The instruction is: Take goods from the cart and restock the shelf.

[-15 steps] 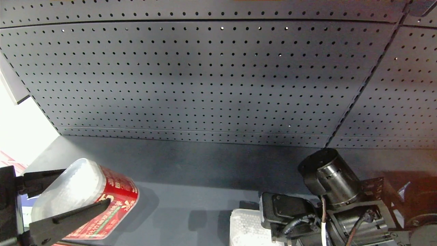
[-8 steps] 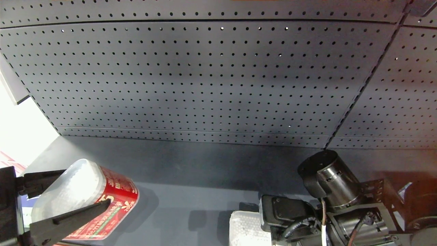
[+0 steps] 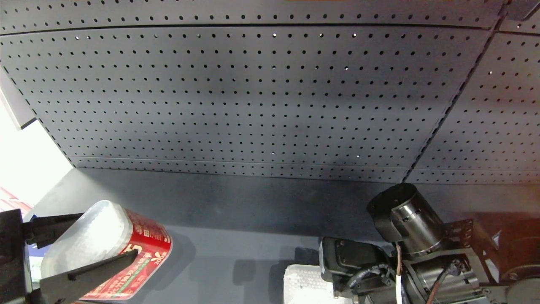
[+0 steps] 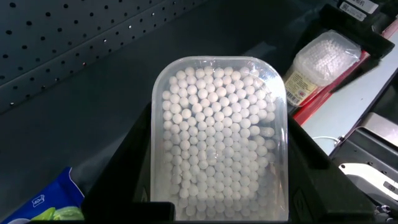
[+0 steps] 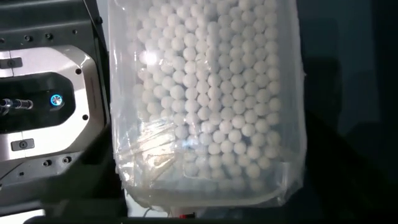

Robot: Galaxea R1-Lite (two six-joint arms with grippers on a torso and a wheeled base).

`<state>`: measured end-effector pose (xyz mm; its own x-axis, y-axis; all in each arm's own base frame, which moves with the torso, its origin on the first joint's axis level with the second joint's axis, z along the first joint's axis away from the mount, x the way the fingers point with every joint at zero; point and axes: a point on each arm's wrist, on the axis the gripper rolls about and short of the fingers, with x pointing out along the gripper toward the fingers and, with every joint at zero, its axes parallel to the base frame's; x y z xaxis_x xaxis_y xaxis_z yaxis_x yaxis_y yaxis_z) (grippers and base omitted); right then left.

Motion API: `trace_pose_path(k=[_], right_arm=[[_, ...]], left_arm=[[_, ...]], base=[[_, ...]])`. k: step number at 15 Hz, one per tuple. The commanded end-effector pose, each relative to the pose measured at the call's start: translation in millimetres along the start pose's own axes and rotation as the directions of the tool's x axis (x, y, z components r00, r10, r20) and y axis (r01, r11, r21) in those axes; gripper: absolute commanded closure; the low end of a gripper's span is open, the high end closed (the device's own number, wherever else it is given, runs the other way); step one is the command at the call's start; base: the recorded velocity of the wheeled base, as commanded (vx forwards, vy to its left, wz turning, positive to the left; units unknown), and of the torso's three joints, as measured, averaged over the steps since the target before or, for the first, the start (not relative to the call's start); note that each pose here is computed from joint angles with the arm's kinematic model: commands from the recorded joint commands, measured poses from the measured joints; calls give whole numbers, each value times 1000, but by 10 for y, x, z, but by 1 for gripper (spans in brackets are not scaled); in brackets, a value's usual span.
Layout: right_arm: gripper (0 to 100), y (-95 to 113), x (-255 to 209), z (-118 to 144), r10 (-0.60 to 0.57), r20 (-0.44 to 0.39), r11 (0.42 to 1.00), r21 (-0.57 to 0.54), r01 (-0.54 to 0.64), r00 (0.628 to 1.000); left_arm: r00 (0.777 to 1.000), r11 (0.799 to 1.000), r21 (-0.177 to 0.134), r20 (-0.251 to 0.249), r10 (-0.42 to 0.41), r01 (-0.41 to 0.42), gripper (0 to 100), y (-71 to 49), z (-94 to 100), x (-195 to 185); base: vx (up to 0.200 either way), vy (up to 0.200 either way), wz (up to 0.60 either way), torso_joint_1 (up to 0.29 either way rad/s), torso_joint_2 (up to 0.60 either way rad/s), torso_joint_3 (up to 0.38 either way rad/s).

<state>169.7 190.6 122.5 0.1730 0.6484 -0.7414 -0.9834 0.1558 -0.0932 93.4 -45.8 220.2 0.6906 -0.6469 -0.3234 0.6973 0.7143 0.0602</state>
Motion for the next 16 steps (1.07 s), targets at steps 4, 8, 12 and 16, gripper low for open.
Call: trace_pose_path(k=[4, 8, 12, 16], right_arm=[[0, 46, -199, -6, -34, 45, 999, 22, 34, 998], [0, 159, -521, -53, -114, 102, 991, 83, 105, 988], [0, 451, -1011, -312, -204, 212, 977, 99, 187, 956], [0, 788, -1531, -837, -546, 262, 836, 235, 496, 796]], left_arm=[[1000, 1000, 1, -1, 0, 0, 100, 3, 3, 6], [1000, 1000, 0, -4, -2, 2, 100, 5, 2, 13], [1000, 1000, -2, -17, -5, 5, 100, 15, -3, 44], [997, 998, 14, -51, -67, 67, 100, -20, 22, 176]], base=[[0, 0, 0, 0, 0, 0], [0, 0, 0, 0, 0, 0], [0, 0, 0, 0, 0, 0], [0, 0, 0, 0, 0, 0]])
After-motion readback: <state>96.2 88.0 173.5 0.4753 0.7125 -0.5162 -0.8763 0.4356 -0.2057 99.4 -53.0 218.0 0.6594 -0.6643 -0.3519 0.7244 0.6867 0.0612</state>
